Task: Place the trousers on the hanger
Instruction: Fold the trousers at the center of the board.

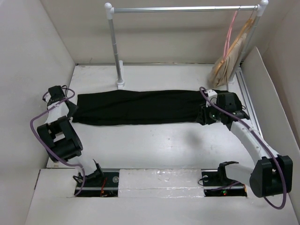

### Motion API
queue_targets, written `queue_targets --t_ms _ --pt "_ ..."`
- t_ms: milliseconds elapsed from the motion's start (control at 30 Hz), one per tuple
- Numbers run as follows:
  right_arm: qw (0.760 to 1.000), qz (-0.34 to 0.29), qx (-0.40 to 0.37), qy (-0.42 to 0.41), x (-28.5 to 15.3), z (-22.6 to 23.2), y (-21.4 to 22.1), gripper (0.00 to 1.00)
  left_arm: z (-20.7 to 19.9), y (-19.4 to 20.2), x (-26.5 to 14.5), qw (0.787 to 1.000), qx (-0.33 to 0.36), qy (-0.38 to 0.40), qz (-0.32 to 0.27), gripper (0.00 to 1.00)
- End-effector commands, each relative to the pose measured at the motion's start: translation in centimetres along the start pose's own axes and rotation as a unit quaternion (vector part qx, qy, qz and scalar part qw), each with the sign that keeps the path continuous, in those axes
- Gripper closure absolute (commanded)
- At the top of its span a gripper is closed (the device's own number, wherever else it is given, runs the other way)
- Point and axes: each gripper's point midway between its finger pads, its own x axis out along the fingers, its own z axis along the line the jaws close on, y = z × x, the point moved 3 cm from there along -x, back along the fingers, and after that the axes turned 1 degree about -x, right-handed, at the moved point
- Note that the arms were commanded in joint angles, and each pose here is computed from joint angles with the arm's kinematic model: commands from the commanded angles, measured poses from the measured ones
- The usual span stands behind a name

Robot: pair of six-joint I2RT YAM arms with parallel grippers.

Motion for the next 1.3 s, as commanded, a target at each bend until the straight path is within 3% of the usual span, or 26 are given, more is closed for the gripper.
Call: queue_targets --t_ms 0,33,67,167,267,367,433,567,700,800,833,933,1133,1267 --pt "0.999 -0.018 0.036 0.021 -0.5 -2.0 -1.0 0.51 1.3 -1.4 0.3 0.998 0.001 -0.052 -0.021 0.43" --pt "0.997 -0.025 0.063 0.033 -0.9 -3.4 -0.9 0.44 1.0 -1.8 0.0 0.998 -0.004 -0.048 -0.027 0.3" --pt "0.995 -0.034 0.087 0.032 -1.0 -3.8 -1.1 0.39 0.7 -2.4 -0.6 0.998 -0.012 -0.04 -0.037 0.27" --pt "0.983 -0.066 0.166 0.044 -1.8 -5.8 -1.4 0.21 -1.1 -4.5 -3.4 0.997 -0.043 0.003 -0.069 0.26" --pt "0.965 -0.102 0.23 0.078 -2.6 -7.8 -1.4 0.07 -6.5 -3.9 -7.4 0.991 0.0 0.077 -0.106 0.26" --pt "0.94 -0.118 0.285 0.144 -3.4 -10.6 -0.2 0.0 -13.0 2.6 -11.1 0.975 0.101 0.163 -0.11 0.27" --pt "0.925 -0.112 0.316 0.176 -3.1 -12.2 0.9 0.0 -15.1 8.1 -11.4 0.966 0.137 0.207 -0.067 0.28" --pt "0.902 -0.107 0.375 0.184 -1.4 -14.5 2.2 0.0 -15.1 13.3 -8.5 0.959 0.146 0.241 0.022 0.33" --pt "0.884 -0.09 0.414 0.2 0.9 -16.9 3.2 0.14 -14.8 14.9 -5.9 0.957 0.146 0.237 0.084 0.36" --pt "0.878 -0.074 0.433 0.191 2.9 -18.1 3.6 0.46 -14.0 14.8 -4.1 0.959 0.117 0.232 0.109 0.38" --pt "0.88 -0.067 0.431 0.189 3.4 -18.0 3.8 0.76 -13.5 15.2 -3.2 0.961 0.113 0.223 0.12 0.38" --pt "0.876 -0.039 0.44 0.195 3.5 -17.8 5.6 1.0 -11.4 15.1 -1.3 0.965 0.09 0.191 0.156 0.38" --pt "0.867 -0.04 0.436 0.24 -1.1 -16.2 9.8 1.0 -3.4 11.9 0.8 0.98 -0.004 0.123 0.155 0.36" --pt "0.863 -0.01 0.439 0.25 -3.9 -14.1 13.5 1.0 -1.1 12.8 -0.1 0.982 -0.027 0.099 0.16 0.36"
